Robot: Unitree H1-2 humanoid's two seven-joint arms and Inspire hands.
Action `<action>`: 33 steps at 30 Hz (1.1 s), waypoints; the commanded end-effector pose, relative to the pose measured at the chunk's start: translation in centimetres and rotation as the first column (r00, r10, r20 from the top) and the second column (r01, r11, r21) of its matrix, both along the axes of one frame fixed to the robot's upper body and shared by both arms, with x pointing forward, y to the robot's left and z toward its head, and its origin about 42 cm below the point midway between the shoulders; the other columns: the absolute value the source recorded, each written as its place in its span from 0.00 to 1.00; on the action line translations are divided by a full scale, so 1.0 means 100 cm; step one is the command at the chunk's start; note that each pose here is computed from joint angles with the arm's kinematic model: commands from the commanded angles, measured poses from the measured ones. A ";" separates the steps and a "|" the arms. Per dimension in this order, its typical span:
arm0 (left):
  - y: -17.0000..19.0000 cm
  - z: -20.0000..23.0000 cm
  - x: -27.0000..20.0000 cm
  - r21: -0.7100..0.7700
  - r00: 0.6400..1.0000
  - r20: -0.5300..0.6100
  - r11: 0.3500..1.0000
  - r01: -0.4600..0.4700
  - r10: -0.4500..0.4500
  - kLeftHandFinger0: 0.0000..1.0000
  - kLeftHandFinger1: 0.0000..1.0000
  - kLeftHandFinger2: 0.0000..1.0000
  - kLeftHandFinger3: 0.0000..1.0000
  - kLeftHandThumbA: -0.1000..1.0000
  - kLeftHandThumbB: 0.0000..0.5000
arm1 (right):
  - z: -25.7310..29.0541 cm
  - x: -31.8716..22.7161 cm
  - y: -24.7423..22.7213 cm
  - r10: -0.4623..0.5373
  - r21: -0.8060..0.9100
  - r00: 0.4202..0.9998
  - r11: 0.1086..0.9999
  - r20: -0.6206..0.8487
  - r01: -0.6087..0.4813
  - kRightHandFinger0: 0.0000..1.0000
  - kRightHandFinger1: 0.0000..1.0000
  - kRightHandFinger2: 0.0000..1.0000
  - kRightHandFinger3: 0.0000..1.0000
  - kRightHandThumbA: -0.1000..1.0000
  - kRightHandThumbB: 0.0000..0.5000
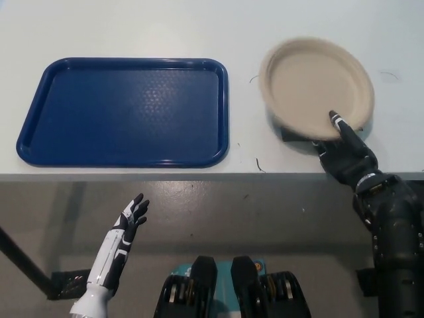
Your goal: Use the right hand to pick up a plate from a leveled surface and place it into a tray on the left side
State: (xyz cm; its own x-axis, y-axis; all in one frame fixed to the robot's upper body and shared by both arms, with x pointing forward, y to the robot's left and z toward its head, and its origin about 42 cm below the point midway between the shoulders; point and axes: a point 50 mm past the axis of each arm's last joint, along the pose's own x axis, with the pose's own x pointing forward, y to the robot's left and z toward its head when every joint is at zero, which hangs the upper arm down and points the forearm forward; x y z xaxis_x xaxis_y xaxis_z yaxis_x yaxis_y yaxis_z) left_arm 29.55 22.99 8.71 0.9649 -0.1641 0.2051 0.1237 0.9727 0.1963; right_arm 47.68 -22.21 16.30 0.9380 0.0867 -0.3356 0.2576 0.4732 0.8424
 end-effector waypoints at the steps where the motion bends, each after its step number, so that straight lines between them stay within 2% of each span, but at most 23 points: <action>1: 0.004 0.013 0.005 0.010 0.997 0.075 1.000 0.020 -0.020 1.00 1.00 1.00 1.00 1.00 0.21 | 0.001 0.000 -0.003 -0.055 -0.080 0.994 0.996 -0.091 0.047 0.00 0.10 0.69 1.00 0.00 0.02; 3: 0.003 0.013 0.005 0.003 0.997 0.069 1.000 0.022 -0.022 1.00 1.00 1.00 1.00 1.00 0.23 | 0.002 -0.001 -0.003 -0.051 -0.071 0.995 0.996 -0.089 0.045 0.00 0.12 0.72 1.00 0.00 0.01; 10: 0.003 0.016 0.009 0.007 0.997 0.080 1.000 0.022 -0.022 1.00 1.00 1.00 1.00 1.00 0.24 | 0.008 -0.007 -0.006 -0.055 -0.096 0.996 0.994 -0.066 0.049 0.00 0.14 0.71 1.00 0.00 0.02; 12: 0.004 0.016 0.009 0.006 0.997 0.077 1.000 0.025 -0.026 1.00 1.00 1.00 1.00 1.00 0.25 | 0.014 -0.015 -0.007 -0.058 -0.125 0.998 0.991 -0.021 0.055 0.00 0.17 0.70 1.00 0.00 0.04; 18: 0.004 0.018 0.012 -0.007 0.996 0.081 1.000 0.029 -0.029 1.00 1.00 1.00 1.00 1.00 0.25 | 0.050 -0.040 -0.007 -0.079 -0.192 0.990 0.976 0.121 0.101 0.00 0.15 0.66 1.00 0.00 0.06; 19: 0.004 0.018 0.012 -0.004 0.997 0.078 1.000 0.027 -0.027 1.00 1.00 1.00 1.00 1.00 0.26 | 0.058 -0.045 -0.007 -0.081 -0.197 0.986 0.974 0.145 0.109 0.00 0.17 0.67 0.97 0.00 0.04; 20: 0.004 0.018 0.013 -0.002 0.997 0.078 1.000 0.026 -0.026 1.00 1.00 1.00 1.00 1.00 0.26 | 0.065 -0.049 -0.007 -0.077 -0.205 0.983 0.972 0.168 0.111 0.00 0.18 0.68 0.84 0.00 0.02; 21: 0.004 0.018 0.013 0.001 0.997 0.079 1.000 0.025 -0.025 1.00 1.00 1.00 1.00 1.00 0.27 | 0.074 -0.055 -0.007 -0.074 -0.212 0.978 0.970 0.196 0.116 0.00 0.20 0.68 0.60 0.00 0.01; 22: 0.004 0.018 0.012 0.004 0.997 0.079 1.000 0.025 -0.025 1.00 1.00 1.00 1.00 1.00 0.27 | 0.080 -0.059 -0.007 -0.077 -0.209 0.975 0.970 0.209 0.121 0.00 0.24 0.68 0.59 0.00 0.01; 23: 0.004 0.018 0.012 0.003 0.997 0.079 1.000 0.025 -0.026 1.00 1.00 1.00 1.00 1.00 0.27 | 0.086 -0.063 -0.007 -0.071 -0.221 0.971 0.967 0.229 0.123 0.00 0.29 0.67 0.70 0.00 0.02; 24: 0.005 0.018 0.012 0.004 0.996 0.084 1.000 0.027 -0.027 1.00 1.00 1.00 1.00 1.00 0.27 | 0.097 -0.069 -0.007 -0.056 -0.239 0.963 0.964 0.263 0.121 0.00 0.31 0.67 0.94 0.00 0.02; 25: 0.005 0.018 0.012 0.006 0.996 0.084 1.000 0.028 -0.028 1.00 1.00 1.00 1.00 1.00 0.25 | 0.102 -0.073 -0.007 -0.046 -0.247 0.960 0.962 0.276 0.117 0.00 0.31 0.66 1.00 0.00 0.02; 30: 0.004 0.017 0.013 0.002 0.996 0.081 1.000 0.031 -0.031 1.00 1.00 1.00 1.00 1.00 0.26 | 0.119 -0.086 0.005 -0.003 -0.259 0.951 0.962 0.308 0.086 0.00 0.31 0.65 1.00 0.00 0.00; 33: 0.004 0.018 0.013 0.008 0.996 0.081 1.000 0.030 -0.031 1.00 1.00 1.00 1.00 1.00 0.26 | 0.119 -0.084 0.015 0.011 -0.251 0.958 0.966 0.287 0.064 0.00 0.31 0.68 1.00 0.00 0.01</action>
